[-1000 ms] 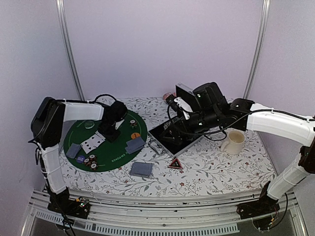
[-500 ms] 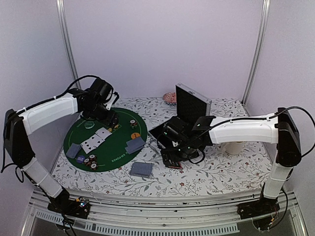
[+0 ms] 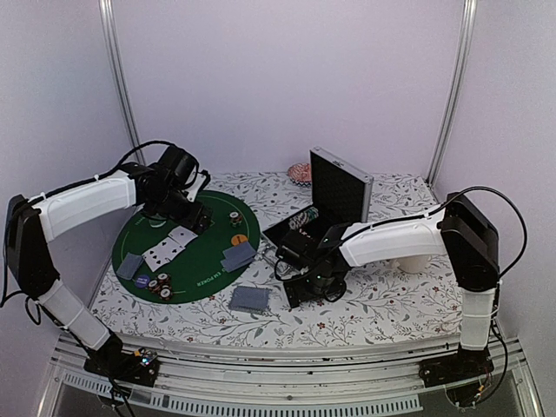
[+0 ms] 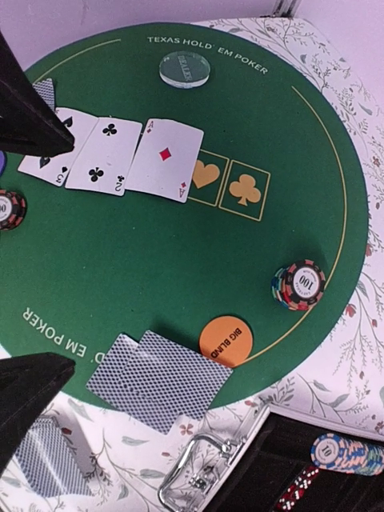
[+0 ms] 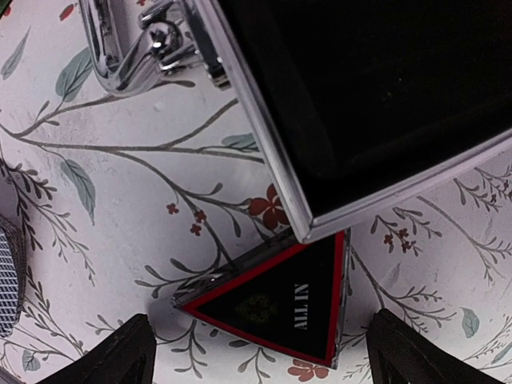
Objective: Distribute texas hold em gaming equipment
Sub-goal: Pick up the all-in button from the center of the board.
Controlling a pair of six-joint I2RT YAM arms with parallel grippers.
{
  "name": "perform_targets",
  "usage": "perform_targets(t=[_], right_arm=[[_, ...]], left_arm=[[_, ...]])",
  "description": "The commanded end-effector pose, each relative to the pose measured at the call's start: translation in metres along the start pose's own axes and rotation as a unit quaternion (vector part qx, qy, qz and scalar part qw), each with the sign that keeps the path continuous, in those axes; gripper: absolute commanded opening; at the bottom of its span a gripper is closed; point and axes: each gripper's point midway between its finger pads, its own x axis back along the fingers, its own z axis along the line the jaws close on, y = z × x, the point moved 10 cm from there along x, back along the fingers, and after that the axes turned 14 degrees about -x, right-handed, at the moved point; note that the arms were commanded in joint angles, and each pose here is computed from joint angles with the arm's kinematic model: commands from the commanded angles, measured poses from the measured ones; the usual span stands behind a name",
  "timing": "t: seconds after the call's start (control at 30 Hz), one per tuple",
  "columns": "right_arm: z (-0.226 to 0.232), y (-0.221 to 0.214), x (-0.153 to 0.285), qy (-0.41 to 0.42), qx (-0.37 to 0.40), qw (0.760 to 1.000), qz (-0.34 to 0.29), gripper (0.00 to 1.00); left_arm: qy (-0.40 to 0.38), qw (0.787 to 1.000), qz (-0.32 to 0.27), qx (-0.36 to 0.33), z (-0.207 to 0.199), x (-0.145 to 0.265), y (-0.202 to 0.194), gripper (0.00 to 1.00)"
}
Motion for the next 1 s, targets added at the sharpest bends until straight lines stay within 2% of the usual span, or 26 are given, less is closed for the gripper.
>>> perform_targets(t=[0.0,0.6,0.77,0.97], right_arm=[[0.000,0.003,-0.013,-0.027,0.001,1.000,-0.009,0.90],[-0.002,0.001,-0.023,-0.047,0.010,0.999,-0.002,0.70],[-0.004,0.001,-0.019,-0.047,0.013,0.999,-0.007,0.54],[-0.002,0.003,-0.015,-0.043,0.025,0.999,-0.012,0.51]], left_arm=[[-0.011,1.000,-0.006,0.000,-0.003,-0.003,0.000,0.87],[-0.017,1.000,-0.006,-0.006,-0.005,-0.003,0.000,0.87],[-0.020,1.000,-0.008,-0.006,-0.005,-0.002,0.001,0.87],[-0.023,1.000,-0.009,-0.005,-0.005,-0.002,0.000,0.87]])
